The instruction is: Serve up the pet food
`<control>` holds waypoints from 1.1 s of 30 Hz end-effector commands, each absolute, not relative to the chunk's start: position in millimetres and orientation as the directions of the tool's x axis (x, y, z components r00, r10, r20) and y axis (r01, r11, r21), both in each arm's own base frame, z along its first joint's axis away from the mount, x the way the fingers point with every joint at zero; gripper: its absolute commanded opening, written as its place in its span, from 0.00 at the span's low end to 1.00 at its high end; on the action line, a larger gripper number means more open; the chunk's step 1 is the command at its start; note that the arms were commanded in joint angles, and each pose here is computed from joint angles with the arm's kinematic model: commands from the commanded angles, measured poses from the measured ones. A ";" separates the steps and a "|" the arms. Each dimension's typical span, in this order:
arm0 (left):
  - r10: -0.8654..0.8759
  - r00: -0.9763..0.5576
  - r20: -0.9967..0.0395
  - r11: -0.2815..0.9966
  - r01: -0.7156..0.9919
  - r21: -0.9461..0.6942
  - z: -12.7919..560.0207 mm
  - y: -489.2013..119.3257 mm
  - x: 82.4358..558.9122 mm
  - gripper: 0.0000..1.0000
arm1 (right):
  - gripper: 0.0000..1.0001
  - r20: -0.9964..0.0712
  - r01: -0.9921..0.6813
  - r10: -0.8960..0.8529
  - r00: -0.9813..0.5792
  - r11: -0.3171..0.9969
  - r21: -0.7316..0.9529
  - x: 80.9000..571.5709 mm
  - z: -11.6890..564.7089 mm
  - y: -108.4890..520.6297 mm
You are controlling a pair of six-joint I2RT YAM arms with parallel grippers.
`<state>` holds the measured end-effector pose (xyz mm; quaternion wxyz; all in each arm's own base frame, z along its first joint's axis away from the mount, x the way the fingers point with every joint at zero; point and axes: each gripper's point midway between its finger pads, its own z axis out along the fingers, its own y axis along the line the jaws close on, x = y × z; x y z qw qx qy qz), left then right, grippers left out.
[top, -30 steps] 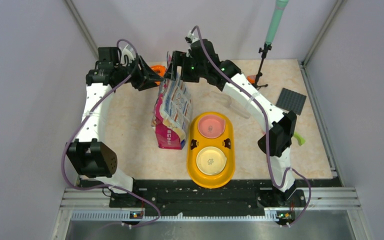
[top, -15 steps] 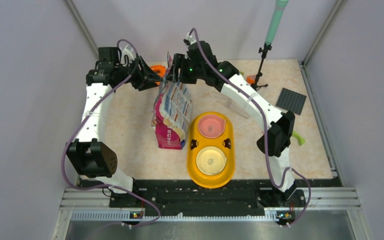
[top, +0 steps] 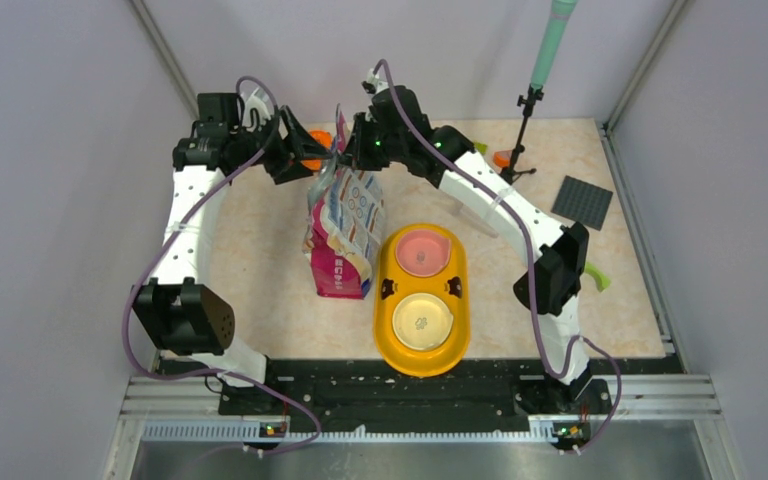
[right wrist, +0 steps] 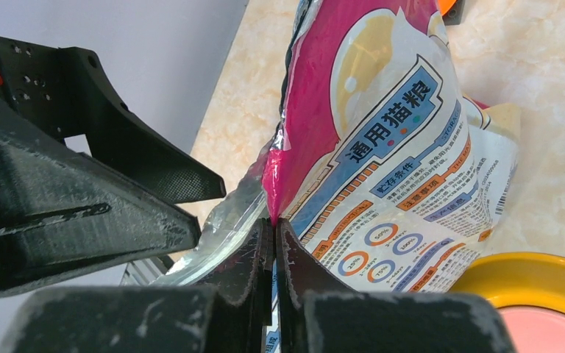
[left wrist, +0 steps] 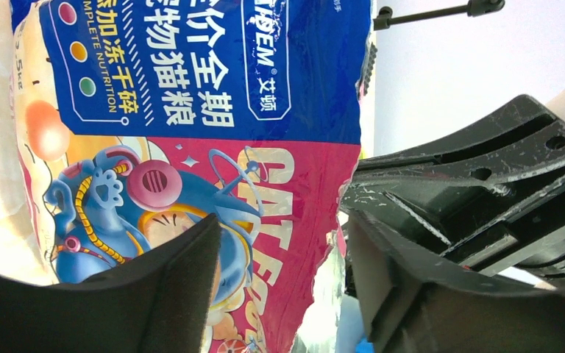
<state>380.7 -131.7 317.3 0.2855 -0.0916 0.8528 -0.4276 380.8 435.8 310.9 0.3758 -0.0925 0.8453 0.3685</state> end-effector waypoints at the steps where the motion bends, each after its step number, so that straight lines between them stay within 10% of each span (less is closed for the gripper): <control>1: -0.322 -0.798 -0.509 0.642 0.212 -0.737 338.4 -148.2 375.8 0.77 | 0.00 -0.738 -0.432 0.137 -0.661 0.735 0.523 382.2 327.4 419.8; 17: -0.263 -0.800 -0.539 0.805 0.125 -0.579 301.5 -144.8 386.2 0.40 | 0.00 -0.754 -0.395 0.137 -0.642 0.784 0.479 376.9 324.1 394.4; 23: -0.258 -0.808 -0.529 0.826 0.100 -0.555 293.5 -139.6 385.4 0.00 | 0.00 -0.755 -0.371 0.155 -0.637 0.797 0.477 377.0 324.1 382.0; 33: -0.389 -0.494 -0.777 0.897 -0.011 -0.442 372.9 -82.7 389.6 0.00 | 0.00 -0.798 -0.326 0.220 -0.561 0.828 0.457 374.0 347.8 347.8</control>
